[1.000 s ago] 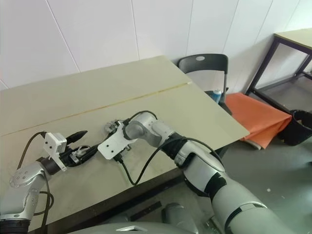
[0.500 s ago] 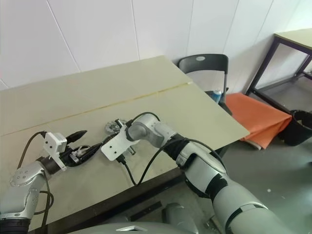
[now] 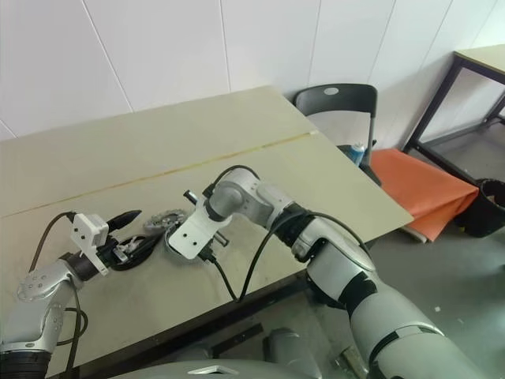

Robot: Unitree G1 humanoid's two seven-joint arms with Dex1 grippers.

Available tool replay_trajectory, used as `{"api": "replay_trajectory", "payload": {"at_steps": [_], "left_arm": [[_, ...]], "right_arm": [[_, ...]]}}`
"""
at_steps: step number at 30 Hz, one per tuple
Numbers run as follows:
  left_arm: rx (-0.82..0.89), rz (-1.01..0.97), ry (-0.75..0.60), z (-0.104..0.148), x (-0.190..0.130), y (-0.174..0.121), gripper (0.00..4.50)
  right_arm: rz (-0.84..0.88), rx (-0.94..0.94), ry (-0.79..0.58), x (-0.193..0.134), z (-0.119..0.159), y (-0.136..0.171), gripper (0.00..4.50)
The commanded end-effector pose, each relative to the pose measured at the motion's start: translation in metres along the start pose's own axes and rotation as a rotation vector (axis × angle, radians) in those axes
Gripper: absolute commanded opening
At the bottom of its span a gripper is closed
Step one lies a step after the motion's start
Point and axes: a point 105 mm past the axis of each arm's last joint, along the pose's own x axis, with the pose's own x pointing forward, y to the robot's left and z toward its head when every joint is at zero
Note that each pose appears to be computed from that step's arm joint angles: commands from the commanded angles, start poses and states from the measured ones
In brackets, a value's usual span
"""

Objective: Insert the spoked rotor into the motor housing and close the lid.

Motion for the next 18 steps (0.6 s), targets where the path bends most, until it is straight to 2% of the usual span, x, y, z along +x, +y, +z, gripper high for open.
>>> {"api": "replay_trajectory", "payload": {"at_steps": [1,8,18], "left_arm": [[0.039,-0.003,-0.03,0.012,0.004,0.0,4.5],[0.043,-0.007,-0.033,0.016,0.005,0.0,4.5],[0.045,-0.015,-0.033,0.018,0.007,-0.001,4.5]], "right_arm": [[-0.099,-0.036,-0.022,-0.009,0.007,-0.022,0.03],[-0.157,-0.008,-0.038,-0.004,0.011,-0.03,0.03],[-0.103,0.031,0.016,0.018,-0.005,-0.002,0.03]]}}
